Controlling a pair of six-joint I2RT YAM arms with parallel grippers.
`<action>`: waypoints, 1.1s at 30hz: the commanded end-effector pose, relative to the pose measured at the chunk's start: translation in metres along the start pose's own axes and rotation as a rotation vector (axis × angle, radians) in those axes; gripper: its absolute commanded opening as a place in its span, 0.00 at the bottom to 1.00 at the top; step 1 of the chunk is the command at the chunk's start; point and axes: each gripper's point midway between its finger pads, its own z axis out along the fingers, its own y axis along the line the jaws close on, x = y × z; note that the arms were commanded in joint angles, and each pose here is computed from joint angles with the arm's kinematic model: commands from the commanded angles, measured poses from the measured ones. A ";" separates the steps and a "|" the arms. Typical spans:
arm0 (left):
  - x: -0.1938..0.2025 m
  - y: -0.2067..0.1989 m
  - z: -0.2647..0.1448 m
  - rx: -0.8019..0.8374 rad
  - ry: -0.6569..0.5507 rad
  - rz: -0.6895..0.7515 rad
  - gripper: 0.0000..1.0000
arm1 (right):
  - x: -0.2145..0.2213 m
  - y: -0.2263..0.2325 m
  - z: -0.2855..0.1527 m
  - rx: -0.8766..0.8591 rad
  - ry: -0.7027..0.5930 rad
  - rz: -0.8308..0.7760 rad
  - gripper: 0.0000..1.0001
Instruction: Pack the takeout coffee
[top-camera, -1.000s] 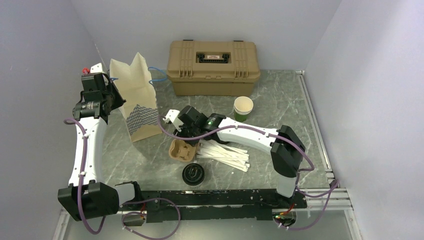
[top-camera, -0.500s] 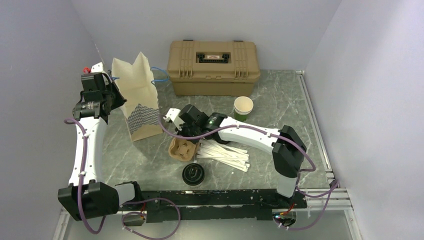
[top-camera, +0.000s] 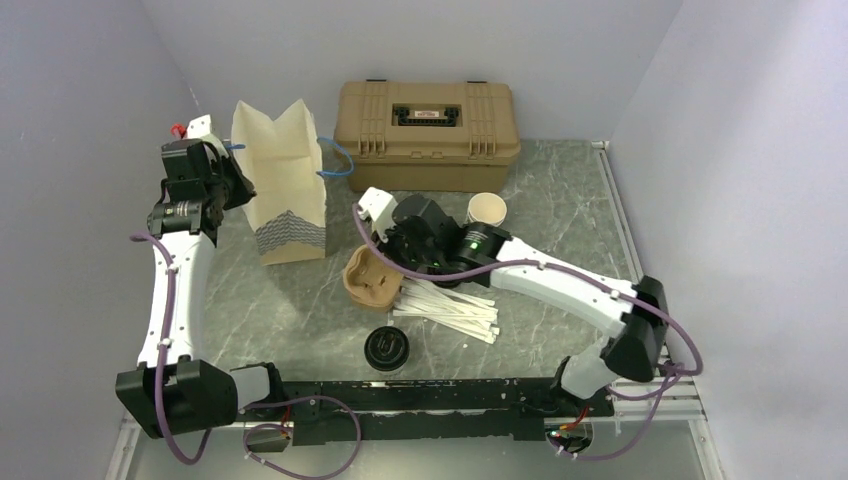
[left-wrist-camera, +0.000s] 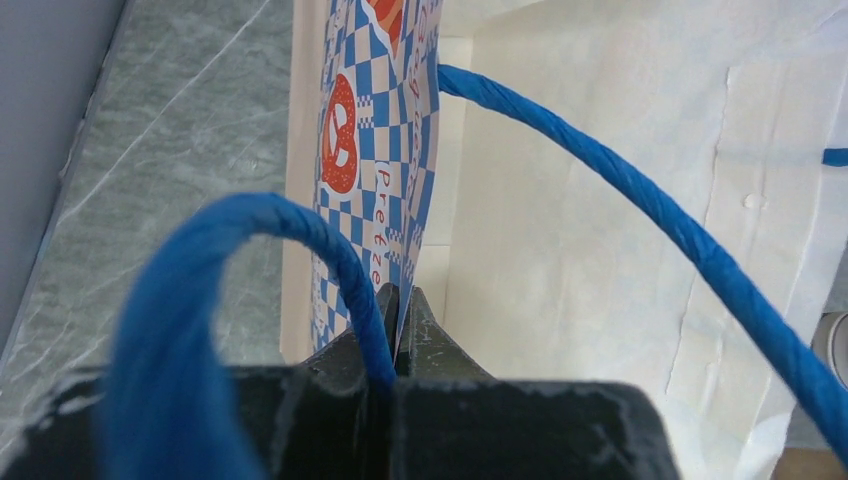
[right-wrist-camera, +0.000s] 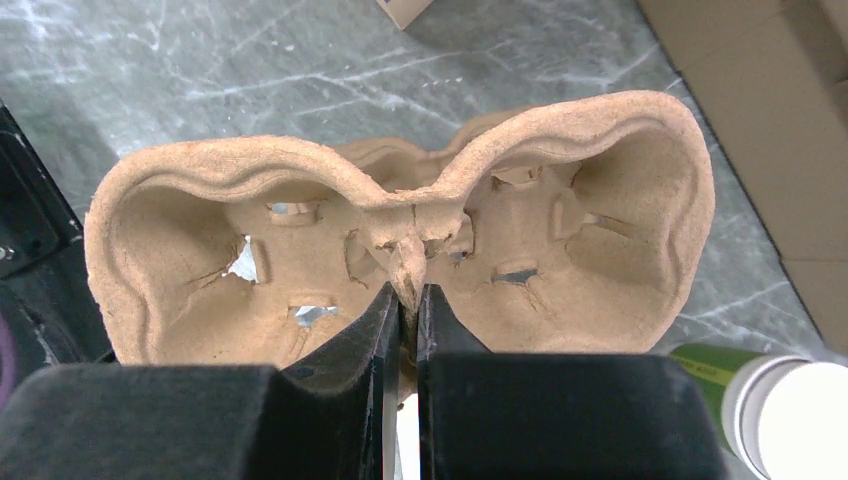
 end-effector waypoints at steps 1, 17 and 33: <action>-0.033 -0.022 -0.005 0.092 -0.123 0.076 0.00 | -0.016 -0.008 -0.037 0.039 -0.081 0.045 0.00; -0.022 -0.052 -0.011 0.298 -0.341 0.235 0.00 | -0.068 0.003 -0.145 -0.052 -0.467 0.011 0.00; 0.021 -0.078 -0.028 0.266 -0.430 0.476 0.00 | -0.148 0.059 -0.164 -0.131 -0.724 -0.391 0.00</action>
